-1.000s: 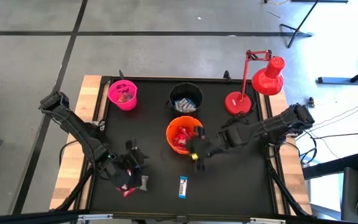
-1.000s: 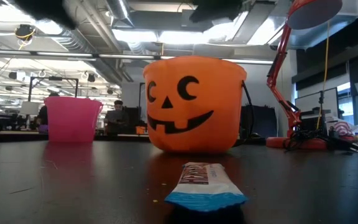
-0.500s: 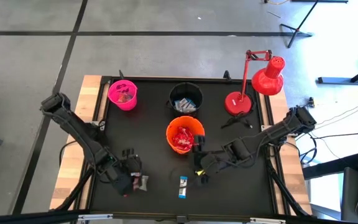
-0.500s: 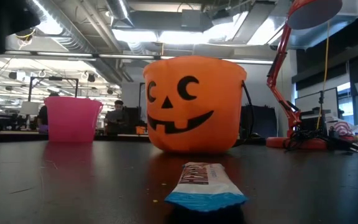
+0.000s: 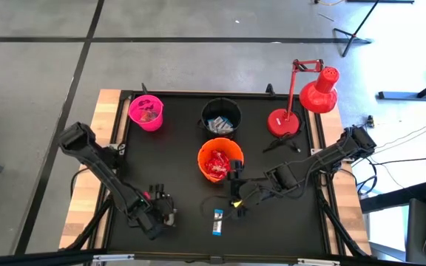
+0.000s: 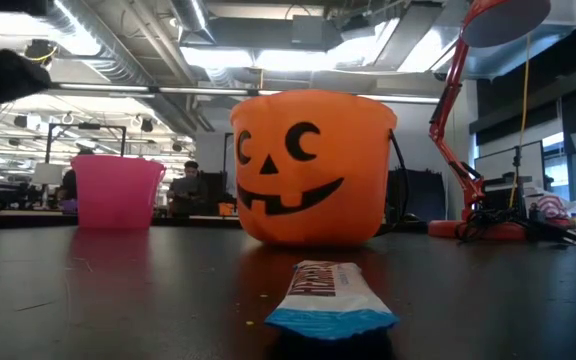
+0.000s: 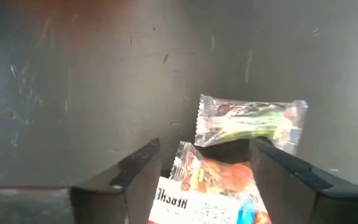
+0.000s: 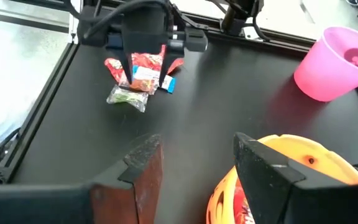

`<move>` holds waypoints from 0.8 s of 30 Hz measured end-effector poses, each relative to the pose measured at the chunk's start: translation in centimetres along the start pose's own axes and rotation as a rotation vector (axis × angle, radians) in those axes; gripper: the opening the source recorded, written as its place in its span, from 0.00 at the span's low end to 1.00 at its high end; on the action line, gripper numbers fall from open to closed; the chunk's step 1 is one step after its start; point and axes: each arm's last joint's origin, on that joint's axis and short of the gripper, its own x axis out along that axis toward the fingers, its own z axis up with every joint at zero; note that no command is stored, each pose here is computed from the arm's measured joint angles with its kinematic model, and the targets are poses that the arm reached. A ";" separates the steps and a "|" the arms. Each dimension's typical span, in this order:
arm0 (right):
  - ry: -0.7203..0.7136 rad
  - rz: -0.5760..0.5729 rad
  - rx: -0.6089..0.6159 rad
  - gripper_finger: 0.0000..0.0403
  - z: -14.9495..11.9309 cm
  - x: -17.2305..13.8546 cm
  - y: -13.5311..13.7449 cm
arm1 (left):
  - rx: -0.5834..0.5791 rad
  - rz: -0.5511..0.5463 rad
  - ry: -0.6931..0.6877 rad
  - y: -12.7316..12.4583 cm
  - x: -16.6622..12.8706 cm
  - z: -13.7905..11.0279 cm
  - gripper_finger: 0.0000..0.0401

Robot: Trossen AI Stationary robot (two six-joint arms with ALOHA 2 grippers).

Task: Sort candy
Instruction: Put the green gummy into the pink bucket

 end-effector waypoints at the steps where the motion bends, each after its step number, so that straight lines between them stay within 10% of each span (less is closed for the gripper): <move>1: 0.001 0.000 0.004 0.47 0.0 0.0 0.0 | 0.002 0.001 0.006 -0.1 0.3 0.0 0.59; 24: 0.005 0.022 0.062 0.47 0.0 0.0 0.1 | 0.050 -0.070 0.011 -1.1 3.4 0.9 0.65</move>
